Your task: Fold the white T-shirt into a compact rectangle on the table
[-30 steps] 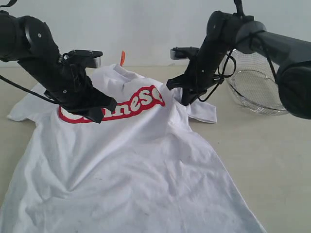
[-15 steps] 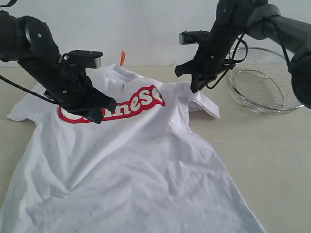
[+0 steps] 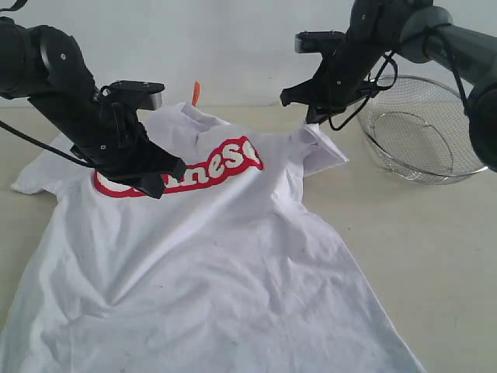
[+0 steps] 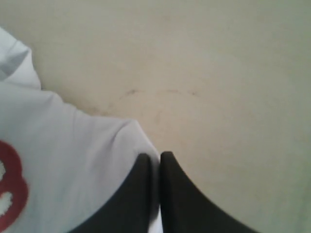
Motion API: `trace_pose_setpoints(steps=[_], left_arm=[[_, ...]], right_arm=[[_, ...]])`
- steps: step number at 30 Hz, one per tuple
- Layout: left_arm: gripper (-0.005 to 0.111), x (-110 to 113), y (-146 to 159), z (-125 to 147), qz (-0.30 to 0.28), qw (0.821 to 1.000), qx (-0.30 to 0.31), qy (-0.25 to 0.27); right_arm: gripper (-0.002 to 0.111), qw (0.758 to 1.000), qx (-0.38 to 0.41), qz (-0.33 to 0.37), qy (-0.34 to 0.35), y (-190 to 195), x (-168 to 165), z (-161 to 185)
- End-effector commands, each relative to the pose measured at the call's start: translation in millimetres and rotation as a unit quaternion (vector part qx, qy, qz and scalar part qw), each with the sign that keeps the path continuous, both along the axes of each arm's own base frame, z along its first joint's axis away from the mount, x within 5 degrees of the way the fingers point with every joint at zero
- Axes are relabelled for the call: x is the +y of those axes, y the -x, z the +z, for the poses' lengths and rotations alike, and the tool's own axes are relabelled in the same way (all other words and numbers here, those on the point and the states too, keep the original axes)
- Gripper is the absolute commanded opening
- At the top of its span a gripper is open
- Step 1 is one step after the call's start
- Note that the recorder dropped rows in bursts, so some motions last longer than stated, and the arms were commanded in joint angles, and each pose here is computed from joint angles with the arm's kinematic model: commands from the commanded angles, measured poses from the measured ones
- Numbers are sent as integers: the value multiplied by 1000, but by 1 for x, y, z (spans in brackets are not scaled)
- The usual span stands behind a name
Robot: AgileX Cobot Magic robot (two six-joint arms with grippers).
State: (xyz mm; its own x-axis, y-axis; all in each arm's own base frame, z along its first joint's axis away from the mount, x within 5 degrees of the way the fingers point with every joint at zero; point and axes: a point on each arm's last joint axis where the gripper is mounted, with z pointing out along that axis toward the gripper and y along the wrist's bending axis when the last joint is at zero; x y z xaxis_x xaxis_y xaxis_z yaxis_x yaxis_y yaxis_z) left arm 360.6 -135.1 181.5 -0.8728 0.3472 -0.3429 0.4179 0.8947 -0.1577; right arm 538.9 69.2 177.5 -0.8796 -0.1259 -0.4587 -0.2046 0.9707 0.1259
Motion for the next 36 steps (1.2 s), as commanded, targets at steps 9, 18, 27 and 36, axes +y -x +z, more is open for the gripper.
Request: trace_pose_setpoints(steps=[9, 18, 27, 36], left_arm=[[5, -2, 0, 1, -11, 1000, -2, -2], [5, -2, 0, 1, -11, 1000, -2, -2], [5, -5, -9, 5, -6, 999, -39, 13], [5, -19, -46, 6, -13, 997, -65, 32]], right_arm=[[0, 997, -75, -16, 8, -10, -5, 18], [0, 999, -17, 37, -24, 4, 5, 21], [41, 992, -5, 98, -74, 11, 32, 21], [42, 988, -8, 138, -73, 12, 73, -4]])
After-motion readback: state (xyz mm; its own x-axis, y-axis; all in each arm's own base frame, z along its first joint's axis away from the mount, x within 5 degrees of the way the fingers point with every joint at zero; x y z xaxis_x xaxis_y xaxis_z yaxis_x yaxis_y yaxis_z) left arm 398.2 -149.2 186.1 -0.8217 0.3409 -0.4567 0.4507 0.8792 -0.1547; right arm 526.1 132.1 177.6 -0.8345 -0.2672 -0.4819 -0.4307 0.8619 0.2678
